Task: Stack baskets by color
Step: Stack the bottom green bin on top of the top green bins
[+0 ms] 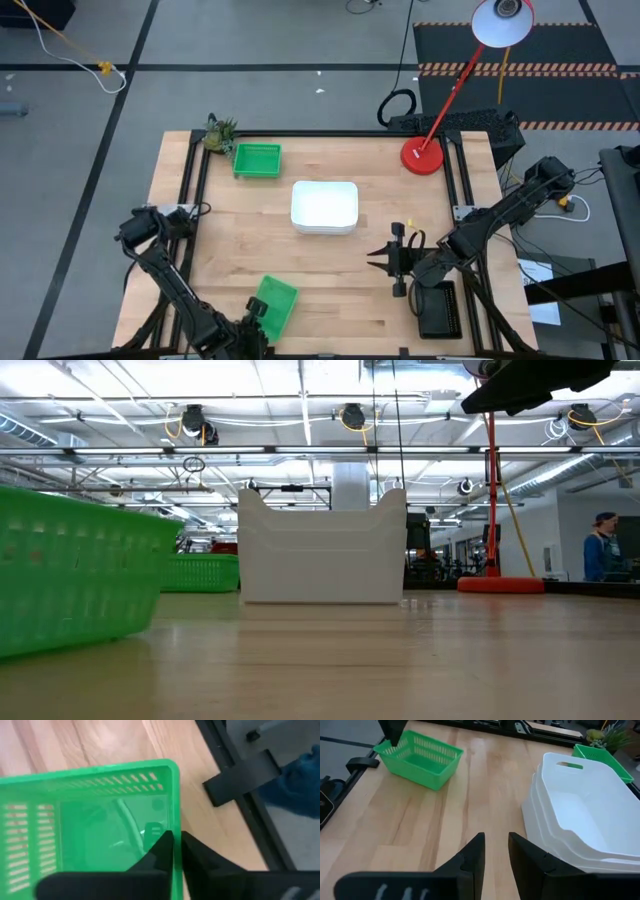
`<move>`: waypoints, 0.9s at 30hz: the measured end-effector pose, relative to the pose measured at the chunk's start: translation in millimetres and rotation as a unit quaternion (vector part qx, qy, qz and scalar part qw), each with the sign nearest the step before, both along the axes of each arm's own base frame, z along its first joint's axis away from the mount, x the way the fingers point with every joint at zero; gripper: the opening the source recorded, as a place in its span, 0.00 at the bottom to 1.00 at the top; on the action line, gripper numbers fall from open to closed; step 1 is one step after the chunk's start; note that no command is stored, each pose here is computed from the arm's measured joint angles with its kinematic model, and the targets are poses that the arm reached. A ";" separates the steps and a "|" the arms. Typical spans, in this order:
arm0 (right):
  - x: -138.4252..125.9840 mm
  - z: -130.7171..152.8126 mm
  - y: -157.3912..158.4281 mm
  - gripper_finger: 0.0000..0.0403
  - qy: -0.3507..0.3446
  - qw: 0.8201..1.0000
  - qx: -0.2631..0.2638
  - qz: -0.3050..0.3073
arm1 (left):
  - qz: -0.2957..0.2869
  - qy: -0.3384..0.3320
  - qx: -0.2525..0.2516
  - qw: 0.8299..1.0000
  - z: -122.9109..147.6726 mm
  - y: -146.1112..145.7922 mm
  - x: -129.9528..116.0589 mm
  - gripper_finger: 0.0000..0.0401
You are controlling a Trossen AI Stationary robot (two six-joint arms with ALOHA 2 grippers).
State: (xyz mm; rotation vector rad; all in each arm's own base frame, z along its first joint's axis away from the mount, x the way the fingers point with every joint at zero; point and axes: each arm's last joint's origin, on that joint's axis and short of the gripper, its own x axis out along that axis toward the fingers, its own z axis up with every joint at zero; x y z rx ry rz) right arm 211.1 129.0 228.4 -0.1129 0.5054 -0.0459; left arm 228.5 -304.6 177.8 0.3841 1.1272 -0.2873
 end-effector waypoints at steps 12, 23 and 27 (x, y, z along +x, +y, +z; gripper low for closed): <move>-0.1 0.0 0.0 0.19 0.002 1.000 -0.021 0.011 | -0.028 -0.027 0.044 0.998 61.7 65.3 27.3 0.02; 2.7 -0.1 -4.9 0.19 0.008 0.996 -0.084 0.033 | 0.040 -0.056 0.094 0.993 109.1 108.2 2.9 0.03; 5.2 -0.1 -9.3 0.19 0.011 0.994 -0.100 0.031 | 0.089 -0.047 0.105 0.989 119.2 125.7 -5.5 0.03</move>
